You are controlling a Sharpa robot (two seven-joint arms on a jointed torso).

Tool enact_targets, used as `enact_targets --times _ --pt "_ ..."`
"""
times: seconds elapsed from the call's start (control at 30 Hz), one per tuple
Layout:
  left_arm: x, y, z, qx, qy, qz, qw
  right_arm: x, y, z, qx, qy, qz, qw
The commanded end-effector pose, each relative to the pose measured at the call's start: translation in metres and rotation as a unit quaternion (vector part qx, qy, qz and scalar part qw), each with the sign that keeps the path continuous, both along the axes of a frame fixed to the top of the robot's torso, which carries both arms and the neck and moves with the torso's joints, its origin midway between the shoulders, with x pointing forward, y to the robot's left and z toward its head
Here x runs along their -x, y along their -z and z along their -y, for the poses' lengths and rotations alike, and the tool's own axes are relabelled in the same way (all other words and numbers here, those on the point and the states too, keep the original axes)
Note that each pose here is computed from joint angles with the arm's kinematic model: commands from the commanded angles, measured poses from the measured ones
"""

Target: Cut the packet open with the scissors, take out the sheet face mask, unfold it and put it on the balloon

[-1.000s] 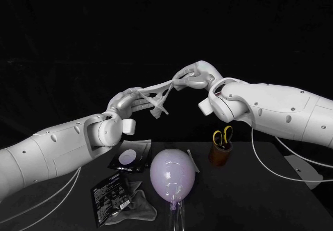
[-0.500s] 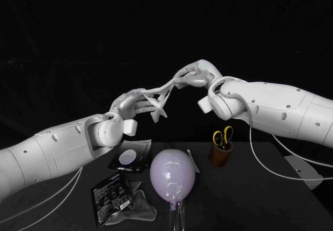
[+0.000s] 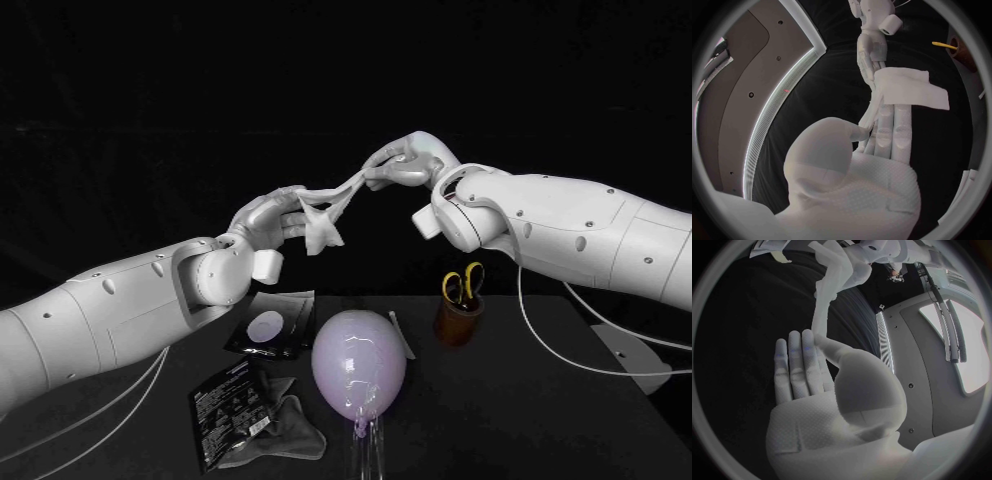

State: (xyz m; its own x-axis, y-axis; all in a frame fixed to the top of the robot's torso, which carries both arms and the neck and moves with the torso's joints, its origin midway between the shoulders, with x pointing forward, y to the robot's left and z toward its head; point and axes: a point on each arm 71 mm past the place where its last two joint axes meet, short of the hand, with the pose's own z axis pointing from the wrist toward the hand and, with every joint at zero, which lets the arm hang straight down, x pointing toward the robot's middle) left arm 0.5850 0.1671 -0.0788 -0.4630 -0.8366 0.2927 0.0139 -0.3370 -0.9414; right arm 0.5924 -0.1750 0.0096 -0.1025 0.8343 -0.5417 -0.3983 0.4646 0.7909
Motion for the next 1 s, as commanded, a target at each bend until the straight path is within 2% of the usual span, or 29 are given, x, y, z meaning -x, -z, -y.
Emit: enact_targets --times 0.03,0.37,1.0 --pt "0.0021 -0.0018 0.0023 0.011 0.025 -0.001 1.0 -0.0018 0.0035 0.0017 0.024 0.001 -0.005 1.0" --pt "0.0029 -0.0023 -0.0036 0.012 0.026 0.0 1.0 -0.0062 0.0125 0.0084 0.07 0.019 0.008 0.997" --pt "0.0044 -0.0031 -0.0046 0.003 0.043 0.005 0.999 -0.0077 0.0064 0.0073 0.088 0.043 0.07 0.993"
